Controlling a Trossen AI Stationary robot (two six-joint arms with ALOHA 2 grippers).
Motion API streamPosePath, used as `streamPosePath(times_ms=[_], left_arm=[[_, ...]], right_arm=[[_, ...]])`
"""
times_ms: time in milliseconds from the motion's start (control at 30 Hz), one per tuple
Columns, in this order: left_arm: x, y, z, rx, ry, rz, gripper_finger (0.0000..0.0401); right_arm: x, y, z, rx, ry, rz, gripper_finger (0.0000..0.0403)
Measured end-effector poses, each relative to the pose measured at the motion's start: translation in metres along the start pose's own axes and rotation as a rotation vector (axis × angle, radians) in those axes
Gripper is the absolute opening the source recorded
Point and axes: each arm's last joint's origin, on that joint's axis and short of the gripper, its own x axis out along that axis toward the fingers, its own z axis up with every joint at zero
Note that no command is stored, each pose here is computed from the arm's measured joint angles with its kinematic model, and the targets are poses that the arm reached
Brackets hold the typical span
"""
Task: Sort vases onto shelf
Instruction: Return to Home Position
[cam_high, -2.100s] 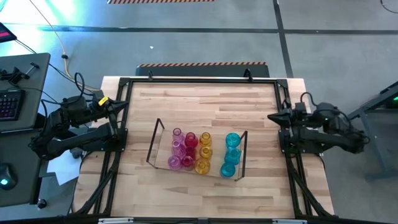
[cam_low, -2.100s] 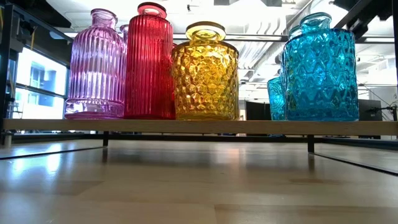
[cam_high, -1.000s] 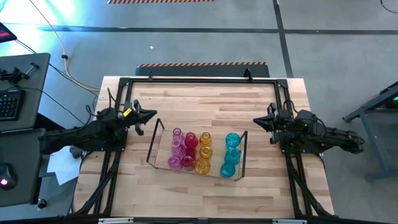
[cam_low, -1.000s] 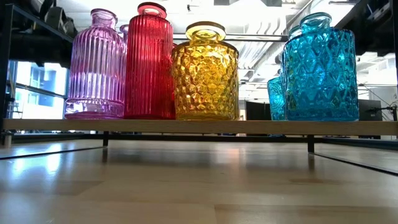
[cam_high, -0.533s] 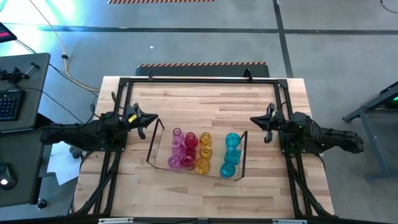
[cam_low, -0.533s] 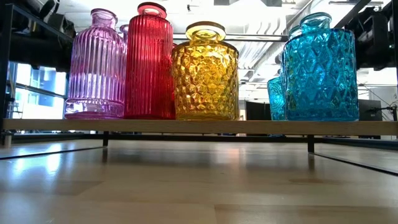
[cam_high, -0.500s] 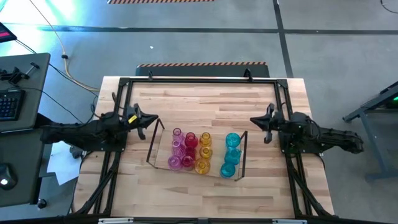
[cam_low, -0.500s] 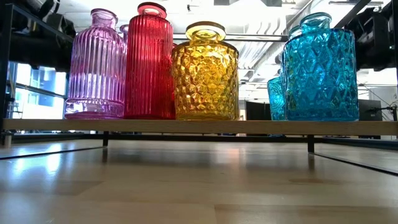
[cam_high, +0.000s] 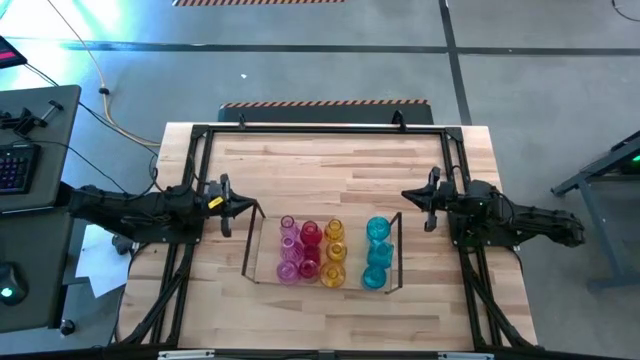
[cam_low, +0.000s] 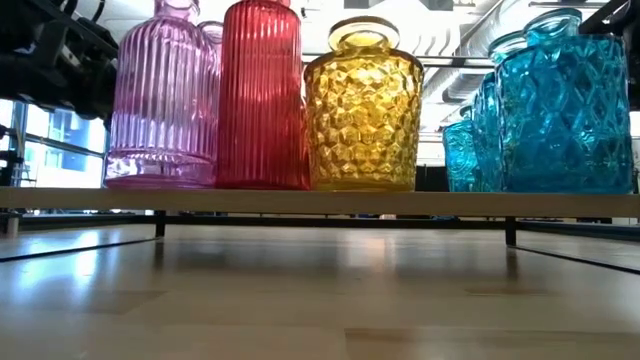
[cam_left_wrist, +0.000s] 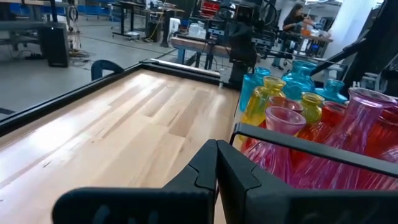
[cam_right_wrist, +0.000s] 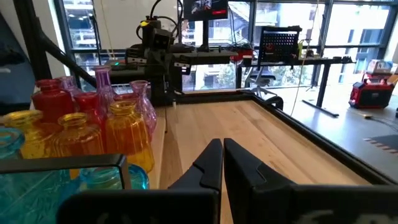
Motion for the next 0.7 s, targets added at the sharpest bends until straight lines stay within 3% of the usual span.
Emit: streamPosePath(times_ms=[467,700], left_arm=[[-0.0002,-0.0010,0.0002,-0.005,-0.007,0.012,0.0000],[-0.0002,-0.0003,0.0004,0.057,-0.011,0.036,0.0000]], right_arm=[[0.0000,0.0000,0.0000,0.061,0.000,0.002,0.0000],[0.0000,0.0001,0.0000,0.061,0.000,0.002,0.0000]])
